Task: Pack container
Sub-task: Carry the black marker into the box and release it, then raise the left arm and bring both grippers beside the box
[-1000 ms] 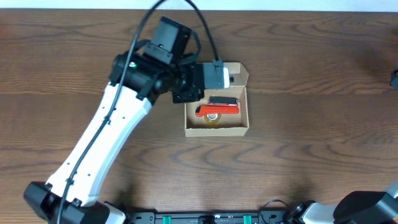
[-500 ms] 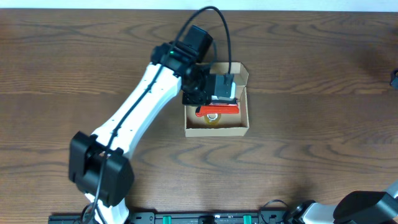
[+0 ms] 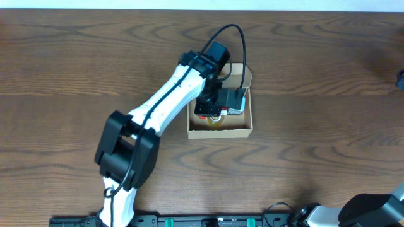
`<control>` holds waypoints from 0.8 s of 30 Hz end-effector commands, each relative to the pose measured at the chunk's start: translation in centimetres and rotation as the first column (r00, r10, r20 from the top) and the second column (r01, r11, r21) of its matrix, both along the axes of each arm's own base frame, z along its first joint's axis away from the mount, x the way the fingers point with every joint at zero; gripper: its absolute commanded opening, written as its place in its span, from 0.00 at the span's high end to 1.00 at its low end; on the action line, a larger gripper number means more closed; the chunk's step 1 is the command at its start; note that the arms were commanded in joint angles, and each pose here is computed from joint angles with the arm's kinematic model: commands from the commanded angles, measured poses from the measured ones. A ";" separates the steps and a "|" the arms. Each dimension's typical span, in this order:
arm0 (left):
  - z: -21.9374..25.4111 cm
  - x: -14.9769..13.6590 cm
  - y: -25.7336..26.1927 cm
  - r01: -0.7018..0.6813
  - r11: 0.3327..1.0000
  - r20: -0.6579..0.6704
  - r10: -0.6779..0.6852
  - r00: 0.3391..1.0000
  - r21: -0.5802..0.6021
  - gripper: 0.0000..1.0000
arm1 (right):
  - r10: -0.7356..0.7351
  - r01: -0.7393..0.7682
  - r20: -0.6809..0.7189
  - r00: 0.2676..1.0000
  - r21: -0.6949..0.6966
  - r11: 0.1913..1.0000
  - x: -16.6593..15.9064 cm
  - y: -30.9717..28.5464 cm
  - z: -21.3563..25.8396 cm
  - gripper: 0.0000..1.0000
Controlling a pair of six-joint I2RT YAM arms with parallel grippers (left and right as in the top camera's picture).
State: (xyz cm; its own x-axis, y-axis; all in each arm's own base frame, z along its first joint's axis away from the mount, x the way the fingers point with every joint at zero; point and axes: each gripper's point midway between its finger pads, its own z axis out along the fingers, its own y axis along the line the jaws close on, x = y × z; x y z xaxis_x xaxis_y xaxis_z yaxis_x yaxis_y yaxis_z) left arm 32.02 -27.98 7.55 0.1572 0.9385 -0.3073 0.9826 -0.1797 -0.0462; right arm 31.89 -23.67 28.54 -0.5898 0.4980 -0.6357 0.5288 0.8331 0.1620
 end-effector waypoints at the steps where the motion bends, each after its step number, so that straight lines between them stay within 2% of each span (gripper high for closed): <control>1: -1.1 0.1 0.3 -0.021 0.999 -0.019 0.021 1.000 0.032 0.94 | 0.022 -0.022 0.006 1.000 -0.007 1.000 0.3 0.3 0.3 0.01; 3: -1.5 0.2 0.5 -0.028 0.998 -0.017 0.029 0.999 0.048 0.89 | 0.022 -0.022 0.006 1.000 -0.007 1.000 0.3 0.3 0.3 0.01; 5: -1.6 0.3 0.5 -0.030 0.998 -0.019 0.031 0.999 0.052 0.66 | 0.022 -0.022 0.006 1.000 -0.007 1.000 0.3 0.3 0.3 0.01; 10: -1.7 0.3 0.6 -0.040 0.998 -0.019 0.041 0.999 0.056 0.58 | 0.022 -0.022 0.006 1.000 -0.007 1.000 0.3 0.3 0.3 0.01; 14: -1.7 0.4 0.8 -0.049 0.997 -0.014 0.050 0.999 0.067 0.61 | 0.022 -0.022 0.006 1.000 -0.007 1.000 0.3 0.3 0.3 0.01; 19: 0.1 1.6 1.3 -0.153 0.983 0.054 0.148 0.988 0.106 0.64 | 0.022 -0.022 0.006 1.000 -0.007 1.000 0.3 0.3 0.3 0.01; 22: 3.4 2.7 1.4 -0.259 0.963 0.114 0.249 0.962 0.080 0.52 | 0.023 -0.023 0.006 1.000 -0.008 1.000 0.3 0.3 0.3 0.01; 23: 4.9 3.2 1.5 -0.322 0.945 0.130 0.313 0.941 0.056 0.46 | 0.032 -0.032 0.004 0.999 -0.012 0.999 0.3 0.4 0.3 0.01; 24: 6.3 3.6 1.5 -0.385 0.923 0.137 0.378 0.916 0.027 0.44 | 0.057 -0.057 0.007 0.998 -0.015 0.998 0.5 0.6 0.3 0.01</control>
